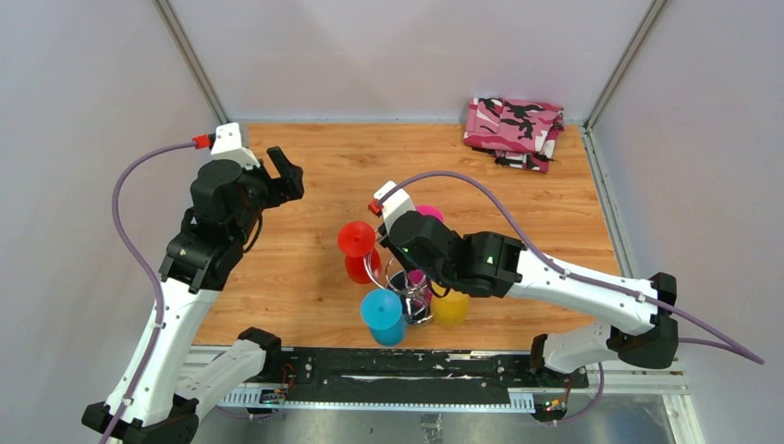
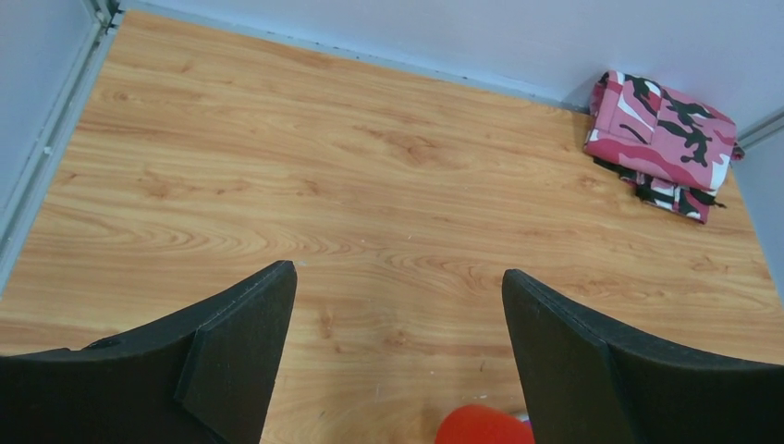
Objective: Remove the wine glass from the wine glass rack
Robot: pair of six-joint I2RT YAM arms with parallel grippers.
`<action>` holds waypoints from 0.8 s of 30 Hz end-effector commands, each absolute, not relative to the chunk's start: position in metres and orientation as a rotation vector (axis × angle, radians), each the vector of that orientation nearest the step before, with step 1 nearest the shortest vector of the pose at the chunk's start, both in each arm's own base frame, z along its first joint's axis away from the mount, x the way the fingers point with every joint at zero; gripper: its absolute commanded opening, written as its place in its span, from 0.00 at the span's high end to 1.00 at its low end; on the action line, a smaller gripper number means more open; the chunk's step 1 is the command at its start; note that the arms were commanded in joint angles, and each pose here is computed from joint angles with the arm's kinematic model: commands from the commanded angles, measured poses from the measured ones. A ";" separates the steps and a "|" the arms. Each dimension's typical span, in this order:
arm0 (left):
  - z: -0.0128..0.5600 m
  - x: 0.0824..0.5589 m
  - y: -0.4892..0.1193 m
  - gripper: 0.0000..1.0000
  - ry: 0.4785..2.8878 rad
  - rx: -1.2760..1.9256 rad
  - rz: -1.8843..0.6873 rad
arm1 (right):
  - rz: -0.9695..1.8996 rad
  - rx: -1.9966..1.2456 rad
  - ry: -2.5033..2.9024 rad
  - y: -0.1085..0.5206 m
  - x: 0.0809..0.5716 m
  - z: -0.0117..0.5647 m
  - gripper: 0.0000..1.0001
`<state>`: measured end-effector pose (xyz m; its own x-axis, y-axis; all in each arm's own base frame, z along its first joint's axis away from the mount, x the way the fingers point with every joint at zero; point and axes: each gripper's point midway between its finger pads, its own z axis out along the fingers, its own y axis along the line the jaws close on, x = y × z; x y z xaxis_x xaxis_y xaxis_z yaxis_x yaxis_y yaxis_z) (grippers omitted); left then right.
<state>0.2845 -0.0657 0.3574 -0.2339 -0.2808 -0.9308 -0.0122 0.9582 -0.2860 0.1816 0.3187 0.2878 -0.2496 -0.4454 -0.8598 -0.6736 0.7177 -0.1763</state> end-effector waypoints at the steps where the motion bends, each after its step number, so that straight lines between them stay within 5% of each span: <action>1: 0.356 0.284 -0.060 0.12 1.798 -0.217 -0.211 | 0.309 -0.729 1.792 0.319 0.215 0.338 1.00; 24: 0.344 0.290 -0.050 0.11 1.817 -0.223 -0.118 | 0.392 -0.688 1.818 0.338 0.317 0.327 1.00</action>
<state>0.2891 -0.0543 0.3523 -0.2327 -0.2334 -0.9441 -0.0638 0.9723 -0.2247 0.2907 0.3269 0.2876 -0.3163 -0.3606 -0.8775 -0.6345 0.7680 -0.0869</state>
